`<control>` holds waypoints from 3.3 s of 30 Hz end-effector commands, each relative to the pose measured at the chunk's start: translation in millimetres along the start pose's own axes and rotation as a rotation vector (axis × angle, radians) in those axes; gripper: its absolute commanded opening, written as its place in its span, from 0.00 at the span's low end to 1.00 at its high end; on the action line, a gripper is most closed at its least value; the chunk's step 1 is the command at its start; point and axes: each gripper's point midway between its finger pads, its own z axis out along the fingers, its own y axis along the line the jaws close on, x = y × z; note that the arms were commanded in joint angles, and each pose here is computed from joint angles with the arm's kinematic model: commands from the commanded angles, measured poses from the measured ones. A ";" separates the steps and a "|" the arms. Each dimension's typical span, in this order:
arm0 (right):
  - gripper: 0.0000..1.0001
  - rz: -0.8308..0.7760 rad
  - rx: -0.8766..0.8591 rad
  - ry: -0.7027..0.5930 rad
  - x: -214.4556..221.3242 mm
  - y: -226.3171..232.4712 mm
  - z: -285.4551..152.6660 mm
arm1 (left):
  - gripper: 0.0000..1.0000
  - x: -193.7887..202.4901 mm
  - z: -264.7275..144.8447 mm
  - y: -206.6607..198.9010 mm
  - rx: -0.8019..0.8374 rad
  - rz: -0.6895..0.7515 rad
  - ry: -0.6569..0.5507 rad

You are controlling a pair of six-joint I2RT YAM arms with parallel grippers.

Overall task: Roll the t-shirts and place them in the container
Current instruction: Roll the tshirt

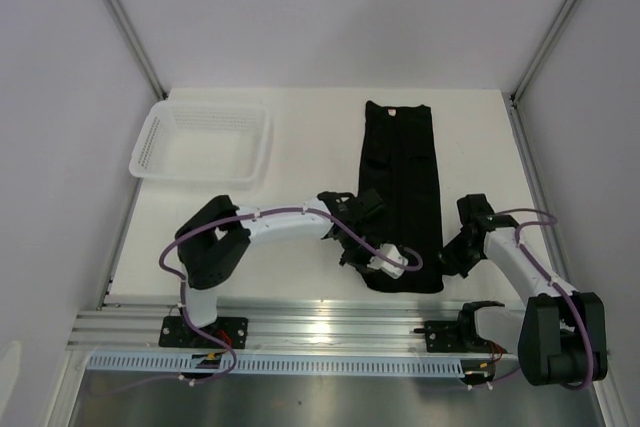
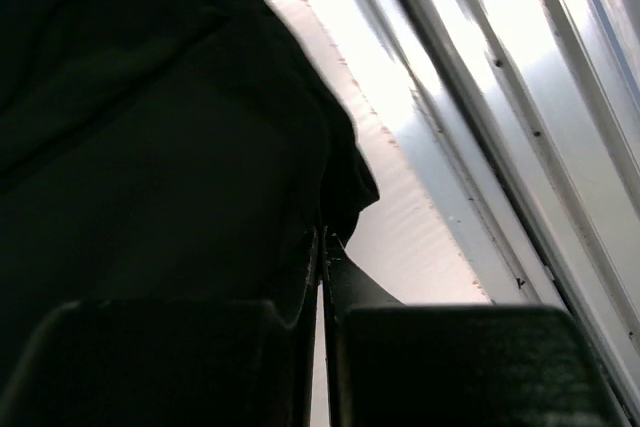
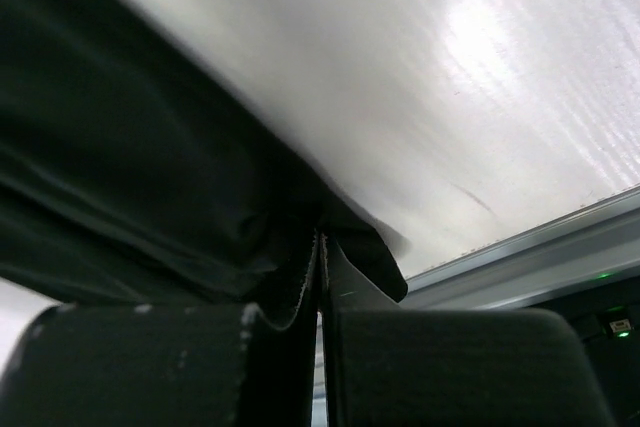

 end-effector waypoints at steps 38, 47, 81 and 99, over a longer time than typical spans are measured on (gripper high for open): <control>0.36 0.068 -0.009 0.117 9.6 2.4 -22.8 | 0.00 24.0 -37.7 72.8 -0.095 -0.553 -0.157; 0.40 0.073 0.022 0.071 4.4 -4.1 -39.9 | 0.01 39.2 -35.6 73.4 -0.117 -0.608 -0.126; 0.50 0.128 0.016 0.034 8.8 -5.2 -25.4 | 0.01 63.8 -32.2 71.0 -0.117 -0.770 -0.101; 0.18 0.178 -0.036 0.057 10.7 9.3 -3.1 | 0.01 62.3 -35.9 69.3 -0.113 -0.774 -0.107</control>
